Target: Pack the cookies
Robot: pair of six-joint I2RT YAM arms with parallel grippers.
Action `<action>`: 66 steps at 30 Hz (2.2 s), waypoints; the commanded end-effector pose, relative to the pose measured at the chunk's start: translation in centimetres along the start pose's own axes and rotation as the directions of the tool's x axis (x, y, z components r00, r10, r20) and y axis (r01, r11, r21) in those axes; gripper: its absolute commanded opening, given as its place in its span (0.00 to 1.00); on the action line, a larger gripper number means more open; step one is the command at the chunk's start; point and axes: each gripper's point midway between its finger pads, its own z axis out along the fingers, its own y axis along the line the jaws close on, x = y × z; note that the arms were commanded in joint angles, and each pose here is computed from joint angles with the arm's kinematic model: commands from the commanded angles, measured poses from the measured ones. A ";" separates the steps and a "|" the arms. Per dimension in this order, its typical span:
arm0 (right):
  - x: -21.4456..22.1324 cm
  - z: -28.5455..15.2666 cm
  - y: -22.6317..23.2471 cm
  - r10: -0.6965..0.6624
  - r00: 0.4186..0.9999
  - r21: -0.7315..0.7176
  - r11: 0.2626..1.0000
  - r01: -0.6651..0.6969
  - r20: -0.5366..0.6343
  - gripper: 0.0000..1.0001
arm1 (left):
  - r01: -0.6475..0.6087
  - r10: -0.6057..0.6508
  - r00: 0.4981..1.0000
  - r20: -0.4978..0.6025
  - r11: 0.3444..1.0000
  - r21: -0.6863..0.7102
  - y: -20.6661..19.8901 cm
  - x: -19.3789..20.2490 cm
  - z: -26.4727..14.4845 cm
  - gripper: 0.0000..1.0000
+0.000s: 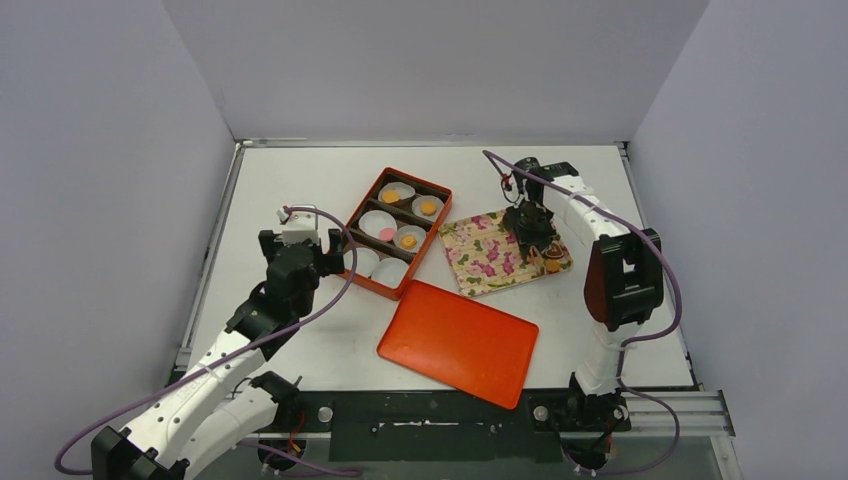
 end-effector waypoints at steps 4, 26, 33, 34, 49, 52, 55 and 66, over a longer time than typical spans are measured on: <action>-2.0 -3.6 2.1 -0.026 0.993 -0.012 1.000 0.027 0.118 0.09 | 0.025 -0.025 0.999 0.043 1.000 0.015 -0.4 -1.2 0.1 0.93; -1.8 -10.6 17.4 -0.289 0.900 -0.094 0.937 0.335 0.327 0.09 | 0.025 -0.024 0.999 0.027 0.999 -0.032 0.3 -0.8 0.4 0.93; -0.4 -10.2 21.5 -0.367 0.872 -0.115 0.900 0.421 0.324 0.09 | 0.044 -0.042 0.999 0.033 0.996 -0.076 1.2 -1.0 0.3 0.93; -0.2 -10.0 22.0 -0.379 0.869 -0.118 0.894 0.433 0.317 0.09 | 0.048 -0.045 0.998 0.035 0.995 -0.086 1.4 -1.0 0.2 0.93; 2.6 -6.2 25.6 -0.480 0.848 -0.122 0.850 0.513 0.225 0.09 | 0.155 -0.125 0.981 0.146 0.964 -0.214 5.4 -2.6 -1.8 0.93; 2.9 -5.4 25.9 -0.492 0.847 -0.121 0.846 0.520 0.204 0.11 | 0.176 -0.139 0.975 0.172 0.960 -0.220 5.9 -2.9 -2.2 0.93; 3.3 -4.8 26.0 -0.505 0.844 -0.117 0.841 0.529 0.183 0.11 | 0.189 -0.147 0.971 0.188 0.956 -0.225 6.2 -3.1 -2.5 0.93; 3.5 -3.7 25.8 -0.527 0.838 -0.086 0.837 0.540 0.140 0.20 | 0.189 -0.149 0.971 0.189 0.959 -0.212 6.0 -3.1 -2.5 0.93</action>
